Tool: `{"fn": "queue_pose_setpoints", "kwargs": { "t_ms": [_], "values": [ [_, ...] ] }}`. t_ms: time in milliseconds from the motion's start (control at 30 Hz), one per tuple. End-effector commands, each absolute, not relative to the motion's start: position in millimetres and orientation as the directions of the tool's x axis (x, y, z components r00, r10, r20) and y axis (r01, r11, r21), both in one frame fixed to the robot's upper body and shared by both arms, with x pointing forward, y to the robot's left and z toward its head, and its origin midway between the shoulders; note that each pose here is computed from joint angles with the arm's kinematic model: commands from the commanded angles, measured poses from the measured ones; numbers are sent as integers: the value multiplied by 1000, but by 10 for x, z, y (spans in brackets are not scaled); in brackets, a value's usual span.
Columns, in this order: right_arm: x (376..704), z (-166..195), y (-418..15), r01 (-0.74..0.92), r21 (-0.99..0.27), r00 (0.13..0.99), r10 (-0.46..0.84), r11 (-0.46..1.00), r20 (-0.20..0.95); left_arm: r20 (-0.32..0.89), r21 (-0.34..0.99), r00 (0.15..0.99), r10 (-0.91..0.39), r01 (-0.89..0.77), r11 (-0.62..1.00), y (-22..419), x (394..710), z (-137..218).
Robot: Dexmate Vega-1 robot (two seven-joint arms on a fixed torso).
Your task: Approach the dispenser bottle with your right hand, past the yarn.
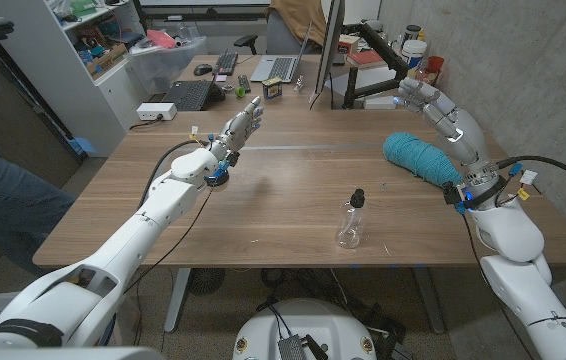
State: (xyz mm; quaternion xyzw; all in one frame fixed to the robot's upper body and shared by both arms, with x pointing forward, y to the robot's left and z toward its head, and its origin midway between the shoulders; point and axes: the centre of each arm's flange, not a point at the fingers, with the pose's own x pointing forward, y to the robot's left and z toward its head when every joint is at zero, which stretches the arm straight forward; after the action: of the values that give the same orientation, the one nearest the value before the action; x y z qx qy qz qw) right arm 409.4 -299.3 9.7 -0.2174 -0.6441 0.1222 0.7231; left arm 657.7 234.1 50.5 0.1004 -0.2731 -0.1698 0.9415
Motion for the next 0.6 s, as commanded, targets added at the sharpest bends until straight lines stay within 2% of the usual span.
{"fn": "queue_pose_setpoints", "kwargs": {
  "t_ms": [33, 600],
  "values": [
    [4018, 111, -2955, 160, -493, 128, 477, 855, 870, 483, 284, 791, -376, 264, 922, 2331, 6577, 528],
    [3933, 118, -2906, 214, -516, 109, 505, 829, 856, 486, 290, 787, -379, 264, 920, 2298, 6585, 571]
  ]
}}
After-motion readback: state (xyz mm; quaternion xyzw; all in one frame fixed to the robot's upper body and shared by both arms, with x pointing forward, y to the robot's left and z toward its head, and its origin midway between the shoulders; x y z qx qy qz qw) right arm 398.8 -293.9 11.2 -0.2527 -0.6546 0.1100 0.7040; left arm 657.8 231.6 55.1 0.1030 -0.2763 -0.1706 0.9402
